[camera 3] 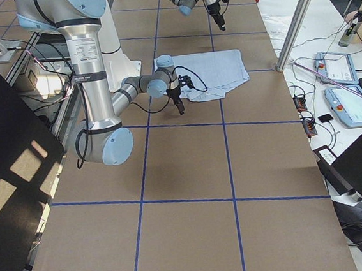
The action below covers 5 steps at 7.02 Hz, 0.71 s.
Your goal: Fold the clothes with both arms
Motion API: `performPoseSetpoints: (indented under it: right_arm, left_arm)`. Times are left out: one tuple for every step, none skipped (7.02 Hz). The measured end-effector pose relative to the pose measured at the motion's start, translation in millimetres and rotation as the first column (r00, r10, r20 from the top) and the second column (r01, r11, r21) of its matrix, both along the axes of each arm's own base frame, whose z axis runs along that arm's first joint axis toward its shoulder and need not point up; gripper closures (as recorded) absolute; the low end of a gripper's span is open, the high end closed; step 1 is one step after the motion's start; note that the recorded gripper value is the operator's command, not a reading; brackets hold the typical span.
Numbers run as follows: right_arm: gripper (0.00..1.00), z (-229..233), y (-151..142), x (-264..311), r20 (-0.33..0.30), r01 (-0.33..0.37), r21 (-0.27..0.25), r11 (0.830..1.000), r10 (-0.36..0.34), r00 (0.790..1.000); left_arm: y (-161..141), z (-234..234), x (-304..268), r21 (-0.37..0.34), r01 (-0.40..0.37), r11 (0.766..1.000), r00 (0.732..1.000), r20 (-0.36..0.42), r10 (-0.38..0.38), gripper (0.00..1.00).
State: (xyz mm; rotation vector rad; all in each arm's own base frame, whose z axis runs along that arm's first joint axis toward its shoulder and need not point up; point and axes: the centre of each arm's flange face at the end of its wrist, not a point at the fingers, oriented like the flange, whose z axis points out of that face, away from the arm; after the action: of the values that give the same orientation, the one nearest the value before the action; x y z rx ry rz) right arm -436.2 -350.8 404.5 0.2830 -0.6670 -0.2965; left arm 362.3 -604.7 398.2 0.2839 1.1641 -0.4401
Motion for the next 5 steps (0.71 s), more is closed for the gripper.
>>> performPoseSetpoints:
  right_arm:
    - [0.0,-4.8,-2.9,1.9,0.018,-0.017,-0.012,1.0,0.017,1.0]
    - [0.0,-17.3,-5.0,-1.3,0.052,-0.077,-0.059,0.995,0.08,0.995]
    - [0.0,-34.3,-5.5,-7.2,0.094,-0.179,-0.159,0.971,0.196,0.976]
    - [0.0,-55.1,-1.2,-17.6,0.128,-0.288,-0.299,0.91,0.337,0.933]
    - [0.0,-75.4,10.2,-32.9,0.135,-0.374,-0.444,0.814,0.473,0.871]
  left_arm:
    - [1.1,-3.7,-1.0,0.002,-0.005,1.0,1.0,-0.006,0.005,0.42]
    - [2.3,-7.4,-2.0,0.004,-0.007,1.0,1.0,-0.011,0.007,0.42]
    - [3.7,-11.8,-3.2,0.006,-0.007,1.0,1.0,-0.016,0.007,0.42]
    - [4.8,-14.3,-4.1,0.009,-0.007,1.0,1.0,-0.019,0.007,0.42]
    - [5.1,-15.3,-4.9,0.009,-0.006,1.0,1.0,-0.02,0.006,0.42]
